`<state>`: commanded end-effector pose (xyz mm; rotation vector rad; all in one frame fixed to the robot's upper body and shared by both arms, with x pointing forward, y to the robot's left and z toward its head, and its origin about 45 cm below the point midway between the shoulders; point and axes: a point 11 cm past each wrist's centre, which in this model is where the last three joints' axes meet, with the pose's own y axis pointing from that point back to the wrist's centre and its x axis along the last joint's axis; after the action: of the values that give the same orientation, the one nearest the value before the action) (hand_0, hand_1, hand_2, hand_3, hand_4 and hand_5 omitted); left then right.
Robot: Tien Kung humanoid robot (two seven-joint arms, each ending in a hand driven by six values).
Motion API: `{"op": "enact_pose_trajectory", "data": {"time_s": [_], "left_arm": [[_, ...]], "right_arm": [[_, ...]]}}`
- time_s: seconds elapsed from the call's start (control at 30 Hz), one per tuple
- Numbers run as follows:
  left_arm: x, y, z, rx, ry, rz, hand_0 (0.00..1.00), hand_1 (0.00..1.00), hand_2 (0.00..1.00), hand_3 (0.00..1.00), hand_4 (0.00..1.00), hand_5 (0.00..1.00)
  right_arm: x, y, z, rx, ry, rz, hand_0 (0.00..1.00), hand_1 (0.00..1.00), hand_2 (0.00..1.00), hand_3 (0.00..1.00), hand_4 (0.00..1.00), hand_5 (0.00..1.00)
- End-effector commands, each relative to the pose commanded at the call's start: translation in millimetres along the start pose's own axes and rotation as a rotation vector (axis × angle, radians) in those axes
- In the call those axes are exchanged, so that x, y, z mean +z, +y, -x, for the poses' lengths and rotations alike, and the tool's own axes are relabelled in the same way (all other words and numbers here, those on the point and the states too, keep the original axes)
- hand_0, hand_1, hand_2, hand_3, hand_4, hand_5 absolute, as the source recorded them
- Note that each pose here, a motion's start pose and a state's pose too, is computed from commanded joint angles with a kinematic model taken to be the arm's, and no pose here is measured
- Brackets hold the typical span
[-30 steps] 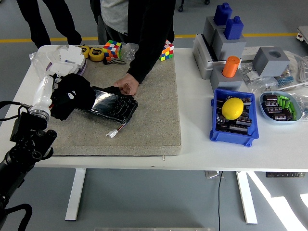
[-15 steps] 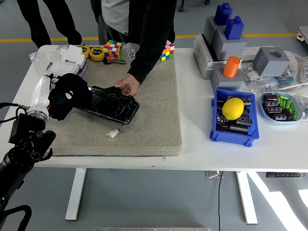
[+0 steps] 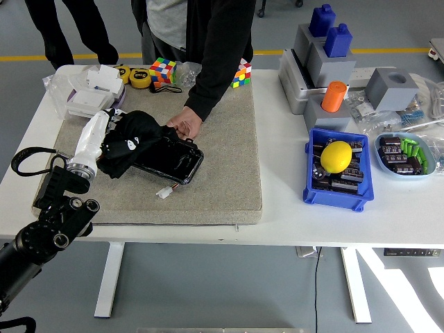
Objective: Pick the rag up,wipe the panel,place it on the desk
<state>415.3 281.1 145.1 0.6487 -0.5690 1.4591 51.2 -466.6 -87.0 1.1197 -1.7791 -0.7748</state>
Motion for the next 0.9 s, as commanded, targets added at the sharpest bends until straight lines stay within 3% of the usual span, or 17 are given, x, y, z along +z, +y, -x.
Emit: {"op": "enact_pose_trajectory", "data": {"time_s": [0.2,0.43,0.67,0.9], "left_arm": [[31.0,10.9,22.3,-0.076,0.003,0.102,0.211,0.247,0.274,0.561,0.670,0.002],[52.0,21.7,43.6,-0.145,-0.003,0.165,0.211,0.247,0.274,0.561,0.670,0.002],[57.6,27.2,56.3,-0.188,-0.017,0.180,0.211,0.246,0.274,0.561,0.671,0.002],[47.9,22.3,51.0,-0.163,-0.022,0.153,0.211,0.246,0.274,0.561,0.670,0.002]], "right_arm": [[-2.6,-0.5,0.6,-0.003,0.001,-0.006,0.529,0.554,0.489,0.521,0.886,0.350],[-2.7,-0.5,0.4,-0.002,0.000,-0.006,0.529,0.554,0.489,0.521,0.885,0.349],[-2.0,-0.4,0.6,-0.002,0.001,-0.005,0.529,0.554,0.489,0.521,0.885,0.348],[-2.7,-0.5,1.0,-0.002,-0.001,-0.006,0.529,0.554,0.489,0.521,0.885,0.348]]}}
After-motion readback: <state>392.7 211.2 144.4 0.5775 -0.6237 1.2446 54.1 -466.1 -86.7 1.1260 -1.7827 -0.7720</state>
